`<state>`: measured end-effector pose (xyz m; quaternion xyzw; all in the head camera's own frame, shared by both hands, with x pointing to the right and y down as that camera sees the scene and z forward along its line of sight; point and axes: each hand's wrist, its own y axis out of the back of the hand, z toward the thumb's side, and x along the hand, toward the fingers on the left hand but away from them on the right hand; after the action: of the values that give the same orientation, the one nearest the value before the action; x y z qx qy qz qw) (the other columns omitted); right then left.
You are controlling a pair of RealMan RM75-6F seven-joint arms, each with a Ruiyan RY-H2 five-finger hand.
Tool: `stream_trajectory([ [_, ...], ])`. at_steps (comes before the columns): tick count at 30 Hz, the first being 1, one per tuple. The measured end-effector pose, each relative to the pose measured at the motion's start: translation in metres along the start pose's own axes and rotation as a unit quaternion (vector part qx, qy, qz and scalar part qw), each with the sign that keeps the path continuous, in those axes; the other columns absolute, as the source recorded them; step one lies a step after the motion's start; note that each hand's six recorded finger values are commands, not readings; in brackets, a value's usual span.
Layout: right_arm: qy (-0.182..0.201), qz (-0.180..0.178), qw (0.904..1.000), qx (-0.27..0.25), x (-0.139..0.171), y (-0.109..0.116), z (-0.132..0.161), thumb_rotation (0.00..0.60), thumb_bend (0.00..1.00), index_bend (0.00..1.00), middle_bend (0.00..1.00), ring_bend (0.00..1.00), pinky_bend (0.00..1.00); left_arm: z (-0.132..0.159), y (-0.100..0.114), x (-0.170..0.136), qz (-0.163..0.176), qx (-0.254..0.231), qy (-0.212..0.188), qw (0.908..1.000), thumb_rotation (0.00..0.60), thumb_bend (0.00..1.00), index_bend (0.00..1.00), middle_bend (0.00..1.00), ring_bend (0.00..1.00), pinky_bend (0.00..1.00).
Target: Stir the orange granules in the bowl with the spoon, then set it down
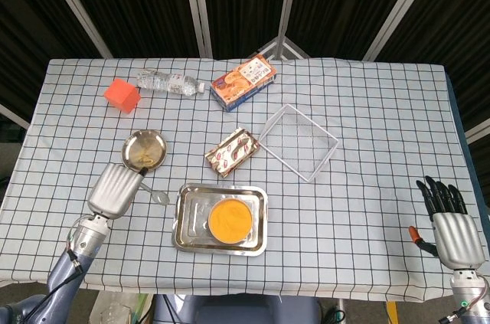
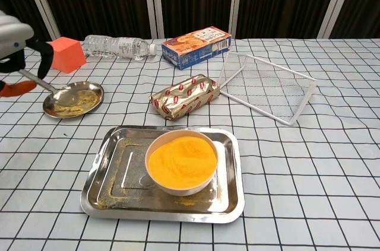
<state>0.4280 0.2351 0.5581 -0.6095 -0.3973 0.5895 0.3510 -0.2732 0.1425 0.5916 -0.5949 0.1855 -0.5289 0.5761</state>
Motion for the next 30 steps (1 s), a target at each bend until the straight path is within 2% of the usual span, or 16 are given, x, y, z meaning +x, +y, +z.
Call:
stream_trajectory([
  [4, -0.002, 0.000, 1.0000, -0.004, -0.001, 0.000, -0.001, 0.600, 0.36, 0.00, 0.00, 0.00, 0.00, 0.018, 0.022, 0.016, 0.035, 0.075, -0.031, 0.9961, 0.600, 0.75, 0.76, 1.00, 0.96, 0.97],
  [7, -0.004, 0.000, 1.0000, -0.006, -0.001, 0.000, -0.001, 0.600, 0.36, 0.00, 0.00, 0.00, 0.00, 0.040, 0.036, 0.029, 0.062, 0.122, -0.056, 0.9890, 0.600, 0.76, 0.76, 1.00, 0.96, 0.97],
  [14, -0.005, 0.005, 0.9999, -0.015, -0.002, 0.000, -0.002, 0.600, 0.36, 0.00, 0.00, 0.00, 0.00, 0.095, 0.055, 0.054, 0.112, 0.207, -0.107, 0.9661, 0.600, 0.77, 0.77, 1.00, 0.96, 0.97],
  [23, -0.002, 0.010, 0.9996, -0.027, -0.003, 0.000, -0.001, 0.600, 0.36, 0.00, 0.00, 0.00, 0.00, 0.149, 0.049, 0.064, 0.137, 0.287, -0.167, 0.9332, 0.600, 0.77, 0.78, 1.00, 0.97, 0.97],
  [30, 0.000, 0.014, 0.9994, -0.032, -0.002, 0.000, 0.000, 0.600, 0.36, 0.00, 0.00, 0.00, 0.00, 0.174, 0.038, 0.067, 0.143, 0.334, -0.190, 0.9122, 0.600, 0.77, 0.78, 1.00, 0.97, 0.97],
])
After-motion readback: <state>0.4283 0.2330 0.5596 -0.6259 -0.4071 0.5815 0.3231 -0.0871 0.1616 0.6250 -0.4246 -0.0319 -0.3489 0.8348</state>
